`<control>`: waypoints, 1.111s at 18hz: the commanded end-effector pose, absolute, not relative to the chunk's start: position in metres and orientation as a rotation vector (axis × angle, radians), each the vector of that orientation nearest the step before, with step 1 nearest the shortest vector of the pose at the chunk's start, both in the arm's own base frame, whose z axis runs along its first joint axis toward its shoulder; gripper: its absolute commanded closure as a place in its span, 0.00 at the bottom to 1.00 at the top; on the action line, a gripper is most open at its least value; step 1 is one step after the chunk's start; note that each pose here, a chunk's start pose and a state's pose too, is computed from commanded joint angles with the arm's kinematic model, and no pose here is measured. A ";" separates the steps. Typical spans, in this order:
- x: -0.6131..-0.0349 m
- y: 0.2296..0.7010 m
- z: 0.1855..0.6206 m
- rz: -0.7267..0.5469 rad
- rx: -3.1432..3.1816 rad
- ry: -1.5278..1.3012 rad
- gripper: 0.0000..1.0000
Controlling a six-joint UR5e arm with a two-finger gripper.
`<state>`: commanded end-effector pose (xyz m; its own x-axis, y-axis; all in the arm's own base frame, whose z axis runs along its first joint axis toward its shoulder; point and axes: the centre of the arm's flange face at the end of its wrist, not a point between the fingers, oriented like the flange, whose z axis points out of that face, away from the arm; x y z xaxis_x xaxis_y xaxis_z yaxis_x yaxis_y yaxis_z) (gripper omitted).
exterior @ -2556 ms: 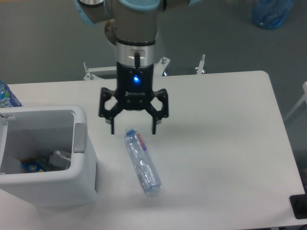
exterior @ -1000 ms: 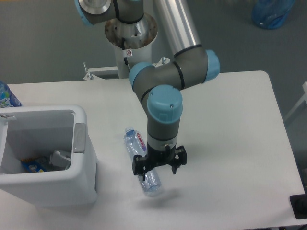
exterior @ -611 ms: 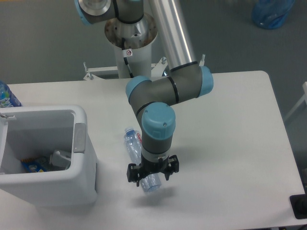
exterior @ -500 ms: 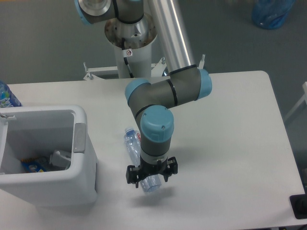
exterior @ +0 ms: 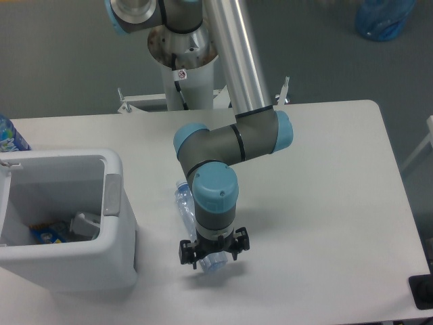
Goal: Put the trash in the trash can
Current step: 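Lower the gripper around the bottle's cap end and close, then lift the bottle up, rotating it upright in the gripper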
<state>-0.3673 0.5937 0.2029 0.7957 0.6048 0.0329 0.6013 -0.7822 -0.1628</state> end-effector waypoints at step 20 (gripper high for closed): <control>-0.355 0.602 0.180 0.121 -2.862 -0.934 0.17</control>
